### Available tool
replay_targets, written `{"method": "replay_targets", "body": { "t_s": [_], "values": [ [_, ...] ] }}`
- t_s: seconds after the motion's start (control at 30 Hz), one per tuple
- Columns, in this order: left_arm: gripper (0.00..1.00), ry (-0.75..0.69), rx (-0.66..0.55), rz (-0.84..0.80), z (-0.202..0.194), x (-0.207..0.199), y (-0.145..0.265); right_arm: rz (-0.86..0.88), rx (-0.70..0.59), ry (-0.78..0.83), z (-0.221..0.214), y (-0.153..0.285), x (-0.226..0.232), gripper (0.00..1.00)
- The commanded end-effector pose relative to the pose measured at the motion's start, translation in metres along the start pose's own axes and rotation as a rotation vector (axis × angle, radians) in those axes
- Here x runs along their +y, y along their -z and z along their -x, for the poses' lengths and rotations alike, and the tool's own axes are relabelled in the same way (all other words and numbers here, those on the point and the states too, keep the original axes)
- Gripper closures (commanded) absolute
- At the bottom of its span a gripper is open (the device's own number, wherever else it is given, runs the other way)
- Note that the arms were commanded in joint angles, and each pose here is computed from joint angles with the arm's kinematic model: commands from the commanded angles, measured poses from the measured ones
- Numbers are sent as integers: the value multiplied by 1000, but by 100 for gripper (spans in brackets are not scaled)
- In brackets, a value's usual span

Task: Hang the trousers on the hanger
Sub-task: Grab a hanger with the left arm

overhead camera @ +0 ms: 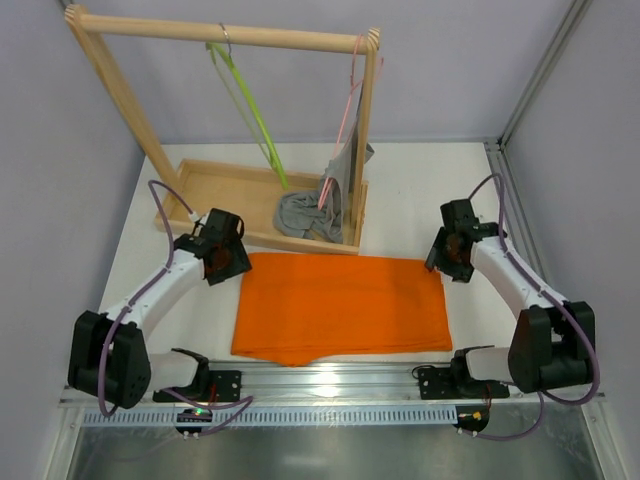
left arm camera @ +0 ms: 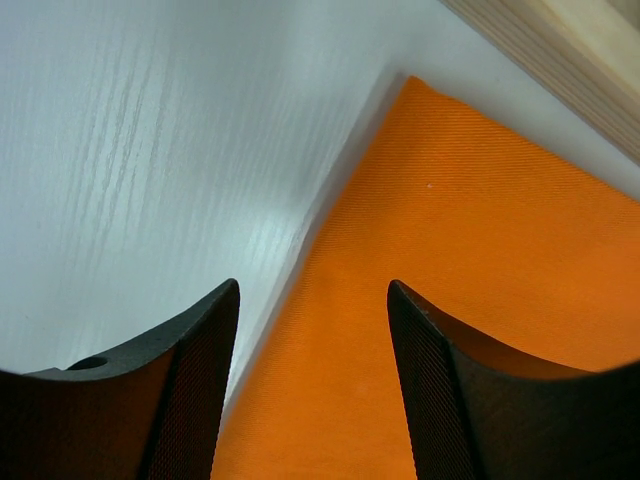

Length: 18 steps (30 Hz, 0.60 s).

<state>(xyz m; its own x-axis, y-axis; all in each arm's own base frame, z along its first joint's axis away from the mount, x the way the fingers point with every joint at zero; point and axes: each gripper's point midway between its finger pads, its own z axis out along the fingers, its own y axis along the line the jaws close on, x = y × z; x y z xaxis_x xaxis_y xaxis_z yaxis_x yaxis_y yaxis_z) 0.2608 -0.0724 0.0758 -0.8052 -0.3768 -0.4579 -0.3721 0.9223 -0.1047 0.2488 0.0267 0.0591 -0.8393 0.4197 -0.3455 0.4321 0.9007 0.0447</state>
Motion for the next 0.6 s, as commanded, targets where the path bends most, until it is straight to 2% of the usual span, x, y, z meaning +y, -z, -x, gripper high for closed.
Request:
{"method": "replay_targets", "body": {
  "t_s": [0.0,0.07,0.13,0.17,0.2,0.23,0.3,0.4,0.43,0.5,0.57],
  "values": [
    [38,7,-64,-91,18,-13,23,-75,-147,-57,29,42,-19,39],
    [38,-13,-57,-152,15,-21,27,18,-134,-58,24,49,-5,41],
    [38,-25,-35,-208,10,-29,33,173,-47,-77,-2,48,17,44],
    [38,-28,-28,-218,10,-31,35,242,-18,-141,-10,47,29,46],
    [38,-28,-28,-226,10,-32,38,246,47,-172,-35,33,25,50],
    [38,-29,-27,-245,11,-35,42,289,43,-204,-40,33,29,55],
    [38,-11,-75,-288,22,-40,59,233,57,-275,-59,17,15,59],
    [35,15,-194,-315,45,-37,93,89,-16,-298,-51,4,-10,59],
    [33,26,-225,-313,53,-35,102,38,3,-296,-53,0,-16,59],
    [32,42,-294,-290,69,-29,122,27,-8,-267,-41,4,-14,58],
    [31,57,-377,-336,94,-35,155,21,6,-235,-34,11,-11,57]
  ]
}}
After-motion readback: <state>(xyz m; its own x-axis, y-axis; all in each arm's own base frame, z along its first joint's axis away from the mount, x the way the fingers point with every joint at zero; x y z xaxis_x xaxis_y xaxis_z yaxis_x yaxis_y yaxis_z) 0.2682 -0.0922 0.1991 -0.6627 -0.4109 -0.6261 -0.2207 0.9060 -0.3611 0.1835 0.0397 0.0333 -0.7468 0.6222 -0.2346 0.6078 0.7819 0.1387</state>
